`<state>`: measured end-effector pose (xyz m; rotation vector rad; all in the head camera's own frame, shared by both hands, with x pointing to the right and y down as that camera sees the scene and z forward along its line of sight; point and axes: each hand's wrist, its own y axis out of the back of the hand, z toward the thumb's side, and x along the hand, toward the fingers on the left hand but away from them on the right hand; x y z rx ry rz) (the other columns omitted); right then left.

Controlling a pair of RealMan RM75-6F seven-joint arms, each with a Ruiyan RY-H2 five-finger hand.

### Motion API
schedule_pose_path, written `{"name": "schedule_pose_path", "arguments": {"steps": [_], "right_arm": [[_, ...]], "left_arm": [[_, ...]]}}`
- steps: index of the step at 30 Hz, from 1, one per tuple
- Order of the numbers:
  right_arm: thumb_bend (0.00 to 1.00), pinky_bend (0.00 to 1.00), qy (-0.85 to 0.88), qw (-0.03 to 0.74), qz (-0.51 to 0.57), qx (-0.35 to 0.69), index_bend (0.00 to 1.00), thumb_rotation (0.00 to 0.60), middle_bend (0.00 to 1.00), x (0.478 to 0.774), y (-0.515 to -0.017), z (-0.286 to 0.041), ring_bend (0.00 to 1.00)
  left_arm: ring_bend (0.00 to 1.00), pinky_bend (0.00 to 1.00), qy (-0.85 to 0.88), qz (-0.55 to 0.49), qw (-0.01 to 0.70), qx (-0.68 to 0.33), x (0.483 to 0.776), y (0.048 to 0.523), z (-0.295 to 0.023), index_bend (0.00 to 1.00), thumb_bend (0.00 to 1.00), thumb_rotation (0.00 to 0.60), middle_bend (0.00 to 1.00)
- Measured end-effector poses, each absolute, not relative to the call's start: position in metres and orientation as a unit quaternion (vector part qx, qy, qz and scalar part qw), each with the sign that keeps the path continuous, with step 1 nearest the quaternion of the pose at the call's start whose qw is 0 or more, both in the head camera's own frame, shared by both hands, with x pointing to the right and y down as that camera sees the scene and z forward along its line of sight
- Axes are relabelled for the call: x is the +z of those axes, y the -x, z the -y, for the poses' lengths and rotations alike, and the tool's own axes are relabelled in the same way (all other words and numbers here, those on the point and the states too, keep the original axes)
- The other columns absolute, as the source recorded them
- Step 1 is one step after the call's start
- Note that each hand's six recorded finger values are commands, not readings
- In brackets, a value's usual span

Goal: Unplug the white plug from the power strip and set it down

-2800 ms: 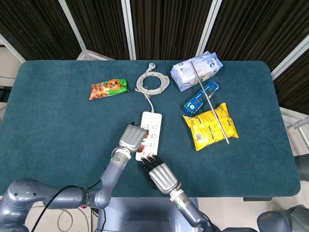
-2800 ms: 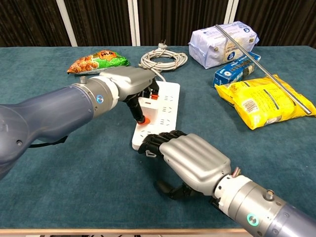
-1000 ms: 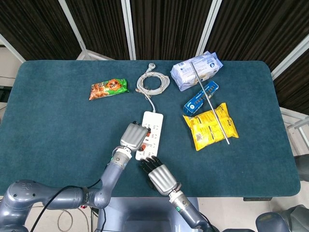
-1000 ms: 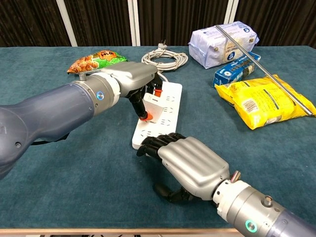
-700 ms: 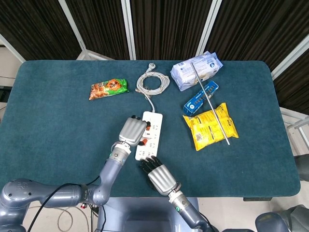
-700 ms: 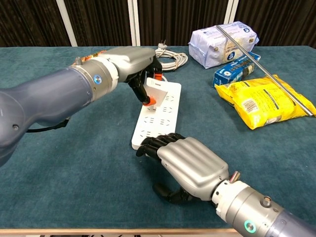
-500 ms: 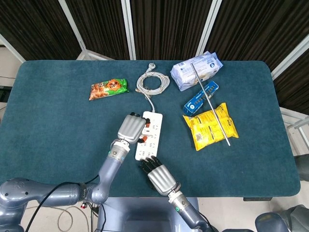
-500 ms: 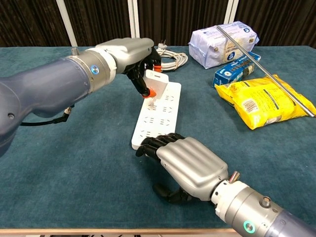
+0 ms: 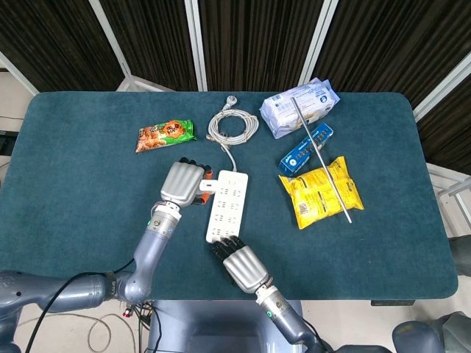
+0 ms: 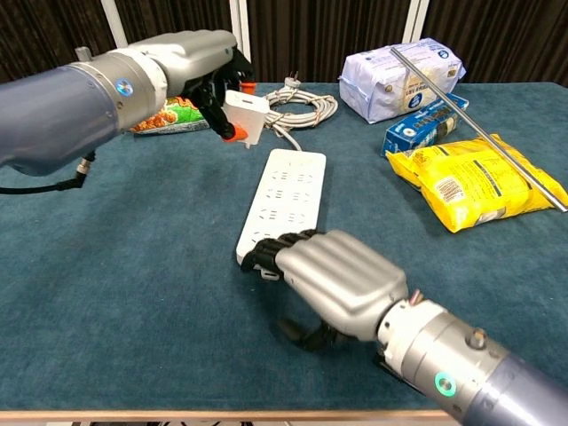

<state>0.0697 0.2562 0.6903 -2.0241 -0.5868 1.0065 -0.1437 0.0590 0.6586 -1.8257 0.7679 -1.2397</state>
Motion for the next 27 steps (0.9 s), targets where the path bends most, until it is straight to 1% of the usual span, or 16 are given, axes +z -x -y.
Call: {"name": "schedule_pose_path", "arguments": {"steps": [5, 10, 18, 21, 24, 25, 27], "right_arm": [[0.5, 0.19, 0.783, 0.411, 0.266, 0.384, 0.14, 0.6, 0.16, 0.671, -0.069, -0.234, 0.15], [0.5, 0.19, 0.766, 0.435, 0.284, 0.379, 0.14, 0.6, 0.16, 0.655, -0.074, -0.215, 0.14], [0.5, 0.19, 0.74, 0.451, 0.306, 0.393, 0.14, 0.6, 0.15, 0.64, -0.101, -0.187, 0.14], [0.5, 0.19, 0.731, 0.452, 0.314, 0.403, 0.14, 0.6, 0.15, 0.636, -0.116, -0.179, 0.14], [0.5, 0.19, 0.72, 0.455, 0.32, 0.414, 0.12, 0.6, 0.14, 0.632, -0.133, -0.171, 0.13], [0.5, 0.19, 0.717, 0.455, 0.323, 0.417, 0.11, 0.6, 0.13, 0.631, -0.138, -0.169, 0.12], [0.5, 0.17, 0.71, 0.456, 0.329, 0.424, 0.09, 0.6, 0.12, 0.629, -0.149, -0.165, 0.11]], "left_arm": [[0.41, 0.32, 0.712, -0.306, 0.388, -0.498, 0.66, 0.162, -0.057, 0.82, 0.32, 0.6, 0.85], [0.41, 0.32, 0.71, -0.305, 0.385, -0.505, 0.664, 0.173, -0.06, 0.82, 0.32, 0.6, 0.85], [0.4, 0.32, 0.698, -0.291, 0.396, -0.522, 0.675, 0.194, -0.069, 0.8, 0.32, 0.6, 0.83], [0.4, 0.31, 0.692, -0.281, 0.398, -0.532, 0.682, 0.205, -0.075, 0.77, 0.32, 0.6, 0.81], [0.39, 0.3, 0.686, -0.272, 0.398, -0.545, 0.69, 0.218, -0.082, 0.71, 0.29, 0.6, 0.74], [0.37, 0.28, 0.684, -0.27, 0.398, -0.549, 0.692, 0.222, -0.085, 0.66, 0.26, 0.6, 0.69], [0.3, 0.22, 0.681, -0.267, 0.395, -0.556, 0.696, 0.23, -0.09, 0.55, 0.18, 0.6, 0.53]]}}
